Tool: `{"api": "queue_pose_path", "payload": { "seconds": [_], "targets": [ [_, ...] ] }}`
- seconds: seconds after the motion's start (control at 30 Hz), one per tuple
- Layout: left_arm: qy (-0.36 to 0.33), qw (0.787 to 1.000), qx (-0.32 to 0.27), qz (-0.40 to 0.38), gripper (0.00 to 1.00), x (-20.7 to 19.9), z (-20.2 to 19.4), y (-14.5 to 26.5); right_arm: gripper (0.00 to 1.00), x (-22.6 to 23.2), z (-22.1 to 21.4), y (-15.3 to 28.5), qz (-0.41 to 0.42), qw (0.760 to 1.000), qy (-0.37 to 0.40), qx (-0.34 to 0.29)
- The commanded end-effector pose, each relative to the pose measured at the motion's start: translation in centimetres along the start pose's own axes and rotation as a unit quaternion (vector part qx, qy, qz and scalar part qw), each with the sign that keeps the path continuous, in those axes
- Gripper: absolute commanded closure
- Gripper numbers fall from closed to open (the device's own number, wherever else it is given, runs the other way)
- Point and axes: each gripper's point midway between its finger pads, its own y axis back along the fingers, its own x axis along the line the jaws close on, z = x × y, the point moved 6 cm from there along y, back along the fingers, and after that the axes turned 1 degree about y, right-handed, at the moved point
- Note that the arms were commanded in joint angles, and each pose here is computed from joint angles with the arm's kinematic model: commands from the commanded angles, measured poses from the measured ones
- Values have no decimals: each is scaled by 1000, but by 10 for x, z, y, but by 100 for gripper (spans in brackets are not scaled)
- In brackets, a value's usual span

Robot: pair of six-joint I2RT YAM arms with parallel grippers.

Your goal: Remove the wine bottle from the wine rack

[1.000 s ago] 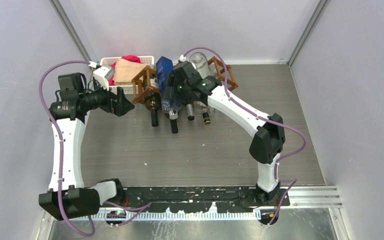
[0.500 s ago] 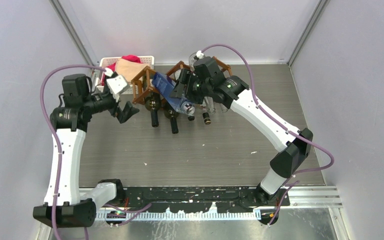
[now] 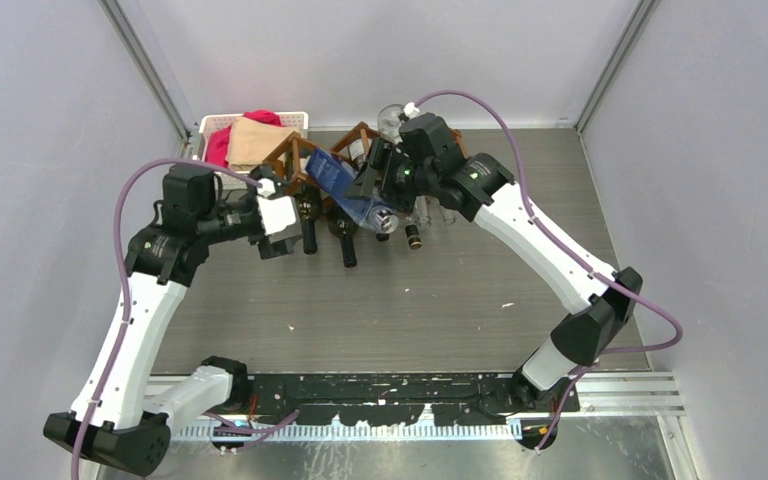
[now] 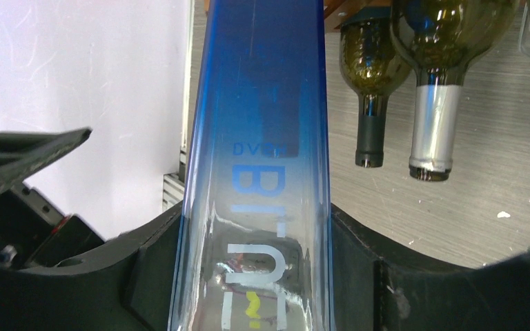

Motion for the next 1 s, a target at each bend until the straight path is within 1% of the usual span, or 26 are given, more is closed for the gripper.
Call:
{"api": "queue_pose_path", "payload": {
  "seconds": [0.0, 0.07, 0.13, 0.2, 0.33, 0.43, 0.53, 0.7, 0.73, 0.83, 0.97],
  "targets": [
    [-95, 994, -43, 43, 0, 27, 31, -17, 99, 62, 18, 82, 165, 984, 28, -68],
    [-124, 991, -47, 33, 0, 24, 38, -32, 99, 61, 15, 87, 165, 984, 26, -65],
    [-148, 986, -63, 39, 0, 21, 50, -48, 99, 59, 12, 93, 166, 984, 26, -62],
    [-162, 983, -68, 43, 0, 20, 57, -61, 99, 59, 8, 99, 171, 983, 30, -55],
    [-175, 982, -66, 24, 0, 16, 64, -71, 99, 59, -1, 110, 185, 981, 52, -31],
    [-182, 981, -62, 5, 3, 12, 65, -71, 99, 57, -8, 113, 188, 980, 68, -9],
    [-197, 979, -51, -31, 8, -2, 63, -65, 99, 59, -14, 114, 208, 975, 79, 12],
    [-194, 978, -33, -67, 23, -20, 58, -57, 99, 64, -21, 111, 233, 967, 94, 39],
    [-191, 978, -29, -74, 25, -23, 56, -55, 99, 66, -23, 111, 240, 965, 98, 45],
    [-182, 980, -30, -75, 25, -29, 55, -51, 99, 71, -27, 108, 250, 960, 110, 59],
    [-165, 984, -30, -66, 20, -34, 52, -47, 99, 74, -32, 105, 255, 957, 118, 70]
  ]
}}
